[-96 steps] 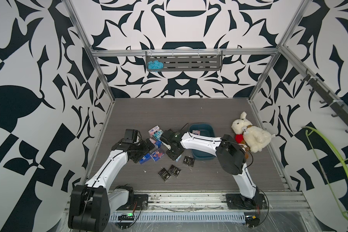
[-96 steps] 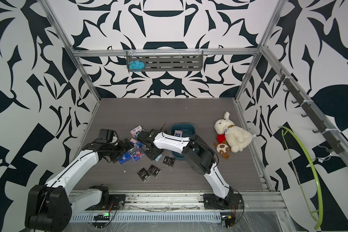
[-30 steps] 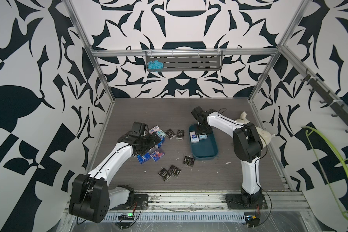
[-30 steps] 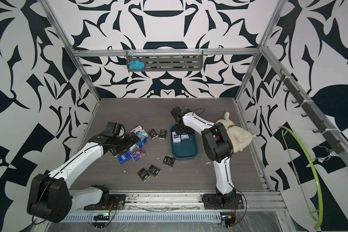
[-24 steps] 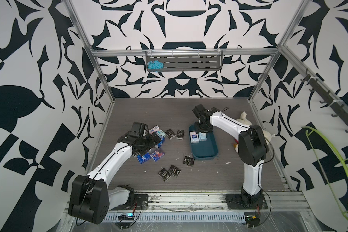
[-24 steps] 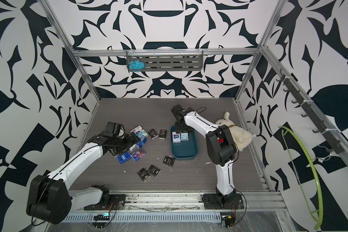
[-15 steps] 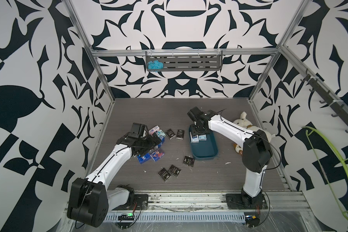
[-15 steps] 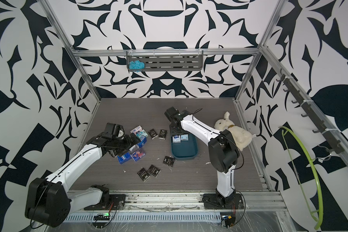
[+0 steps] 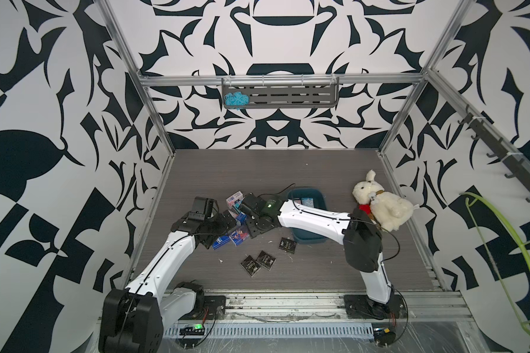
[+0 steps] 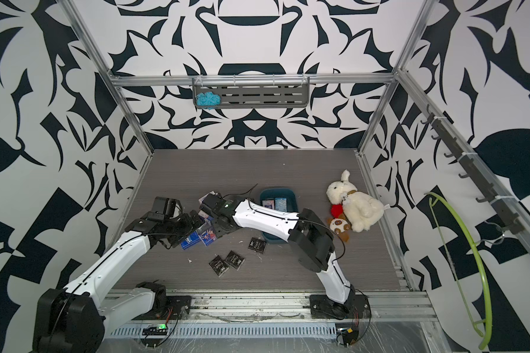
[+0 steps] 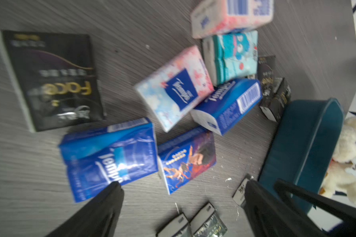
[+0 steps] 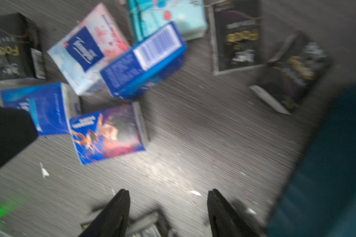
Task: Put the pocket tissues into the storage box
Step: Pick up the pocket tissues from the center of the board.
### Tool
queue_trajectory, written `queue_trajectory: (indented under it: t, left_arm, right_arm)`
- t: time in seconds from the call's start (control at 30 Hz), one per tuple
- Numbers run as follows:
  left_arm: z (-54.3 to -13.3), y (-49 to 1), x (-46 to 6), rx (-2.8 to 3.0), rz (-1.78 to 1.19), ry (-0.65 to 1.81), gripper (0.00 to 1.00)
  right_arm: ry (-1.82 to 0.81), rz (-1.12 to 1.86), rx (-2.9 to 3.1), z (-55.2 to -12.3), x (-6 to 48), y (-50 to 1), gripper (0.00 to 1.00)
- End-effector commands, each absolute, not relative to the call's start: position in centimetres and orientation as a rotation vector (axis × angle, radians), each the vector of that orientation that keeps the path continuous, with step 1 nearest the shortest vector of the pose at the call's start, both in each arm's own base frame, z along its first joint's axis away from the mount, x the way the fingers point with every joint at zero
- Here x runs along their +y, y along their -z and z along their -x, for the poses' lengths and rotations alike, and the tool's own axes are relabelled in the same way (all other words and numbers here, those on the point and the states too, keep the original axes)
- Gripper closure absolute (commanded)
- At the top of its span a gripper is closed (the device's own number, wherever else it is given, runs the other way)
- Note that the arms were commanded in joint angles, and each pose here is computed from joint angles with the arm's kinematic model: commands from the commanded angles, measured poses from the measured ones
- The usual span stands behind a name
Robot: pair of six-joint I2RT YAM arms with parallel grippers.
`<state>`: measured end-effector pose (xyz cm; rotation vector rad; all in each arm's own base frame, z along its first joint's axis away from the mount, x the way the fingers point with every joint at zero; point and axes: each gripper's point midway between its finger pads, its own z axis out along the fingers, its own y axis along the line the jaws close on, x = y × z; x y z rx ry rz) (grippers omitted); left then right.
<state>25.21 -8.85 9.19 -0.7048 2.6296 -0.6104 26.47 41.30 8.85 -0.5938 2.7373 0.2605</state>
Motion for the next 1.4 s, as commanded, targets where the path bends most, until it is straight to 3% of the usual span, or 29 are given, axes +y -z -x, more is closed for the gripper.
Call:
queue_trajectory:
  t: [0.0,0.43,0.8,0.87,0.97,1.1,1.37]
  left_arm:
    - [-24.6,-8.9,-7.7,2.641,0.73,0.576,0.01]
    - [-24.7,-10.7,-6.4,2.55,0.799,0.604,0.01]
    - [-23.5,-10.3,-6.4,2.543,0.822,0.625,0.01]
    - [-23.4,-10.4,-6.5,2.539,0.831,0.634,0.01]
    - [-23.2,-10.5,-6.6,2.534,0.845,0.649,0.01]
    - [-23.2,-10.7,-6.8,2.522,0.846,0.679,0.01]
    - [-23.6,-10.4,-8.1,2.558,0.802,0.761,0.01]
  right_arm:
    - [-0.387,0.4,2.723,-28.5,43.4,-10.7,0.34]
    - [-0.593,-0.16,2.692,-33.1,46.2,-9.8,0.28]
    - [-0.598,-0.292,2.719,-34.6,47.7,-7.2,0.27]
    - [-0.583,-0.31,2.713,-34.8,47.4,-6.9,0.31]
    - [-0.583,-0.295,2.699,-34.8,47.0,-7.4,0.48]
    - [-0.617,-0.213,2.658,-34.4,46.3,-9.1,0.79]
    - [-0.717,0.076,2.661,-31.1,44.5,-12.3,0.8]
